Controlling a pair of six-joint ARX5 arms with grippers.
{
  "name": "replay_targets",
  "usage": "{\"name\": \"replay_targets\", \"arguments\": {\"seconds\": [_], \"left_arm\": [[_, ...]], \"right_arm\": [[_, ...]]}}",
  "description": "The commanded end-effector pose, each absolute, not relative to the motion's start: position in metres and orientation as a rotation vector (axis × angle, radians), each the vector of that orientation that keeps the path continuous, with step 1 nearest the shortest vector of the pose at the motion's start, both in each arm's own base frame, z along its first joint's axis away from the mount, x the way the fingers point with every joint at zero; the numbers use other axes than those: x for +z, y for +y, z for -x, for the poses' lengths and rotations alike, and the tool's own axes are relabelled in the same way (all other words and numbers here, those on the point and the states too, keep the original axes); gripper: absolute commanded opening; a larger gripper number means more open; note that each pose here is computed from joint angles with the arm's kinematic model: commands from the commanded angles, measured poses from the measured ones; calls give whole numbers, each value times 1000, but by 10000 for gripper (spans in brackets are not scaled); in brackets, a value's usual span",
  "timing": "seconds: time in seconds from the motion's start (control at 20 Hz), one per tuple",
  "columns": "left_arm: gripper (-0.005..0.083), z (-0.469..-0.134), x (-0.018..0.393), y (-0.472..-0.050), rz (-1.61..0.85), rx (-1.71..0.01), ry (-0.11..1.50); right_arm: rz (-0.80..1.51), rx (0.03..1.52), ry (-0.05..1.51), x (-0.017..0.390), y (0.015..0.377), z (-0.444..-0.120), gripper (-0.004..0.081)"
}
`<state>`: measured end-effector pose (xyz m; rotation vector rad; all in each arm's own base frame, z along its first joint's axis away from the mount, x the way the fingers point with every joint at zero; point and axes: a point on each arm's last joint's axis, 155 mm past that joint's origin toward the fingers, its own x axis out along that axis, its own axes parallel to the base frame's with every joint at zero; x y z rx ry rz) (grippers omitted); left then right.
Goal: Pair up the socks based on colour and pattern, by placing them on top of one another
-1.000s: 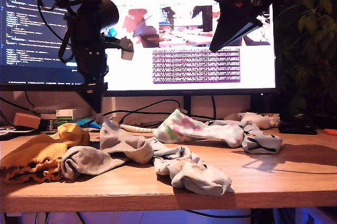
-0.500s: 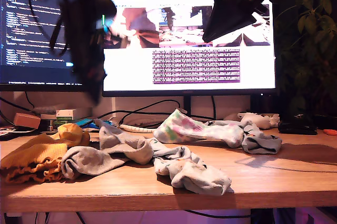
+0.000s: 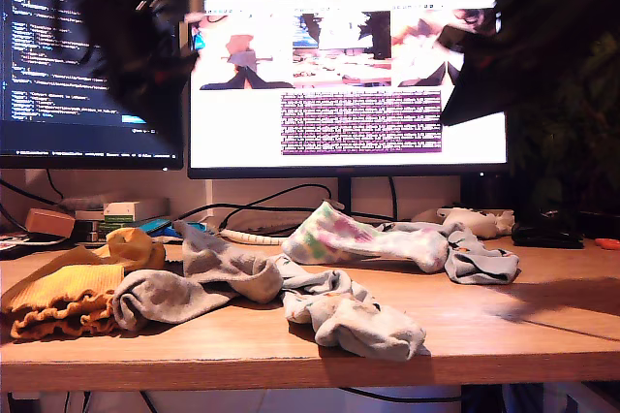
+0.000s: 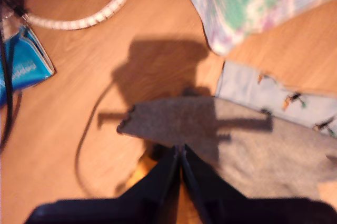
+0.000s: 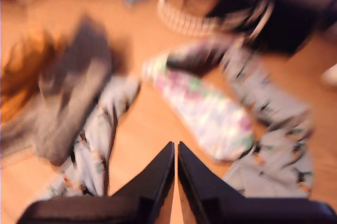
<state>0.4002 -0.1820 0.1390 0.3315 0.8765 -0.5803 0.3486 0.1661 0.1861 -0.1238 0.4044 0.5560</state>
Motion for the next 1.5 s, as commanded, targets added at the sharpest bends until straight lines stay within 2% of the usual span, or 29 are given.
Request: {"name": "replay_targets", "arguments": {"seconds": [0.0, 0.05, 0.15, 0.2, 0.35, 0.4, 0.45, 0.7, 1.0, 1.3, 1.45], "left_arm": [[-23, -379, 131, -183, -206, -562, 905], [-23, -369, 123, -183, -196, -580, 935], [-4, -358, 111, -186, 55, -488, 1059], [66, -359, 106, -184, 117, -438, 1087], [427, -371, 95, -188, 208, -394, 1101], [476, -377, 91, -187, 215, -393, 1094], [484, -384, 88, -188, 251, -381, 1087], [483, -407, 74, -192, 337, -366, 1061], [478, -402, 46, -198, 355, -366, 1133], [320, -396, 33, -209, 405, -395, 1186], [138, -393, 35, -218, 406, -424, 1186]], "right_arm": [[87, 532, 405, 185, 160, -345, -11], [85, 532, 410, 186, 159, -342, -11], [82, 532, 417, 186, 158, -340, -11], [68, 529, 436, 182, 158, -339, -11], [49, 540, 471, 176, 159, -334, -11], [50, 541, 465, 177, 160, -335, -11], [50, 543, 456, 179, 160, -336, -11], [56, 545, 434, 184, 161, -338, -11], [54, 545, 404, 190, 162, -341, -11], [53, 546, 394, 193, 162, -341, -11], [53, 546, 394, 193, 162, -341, -11]]}}
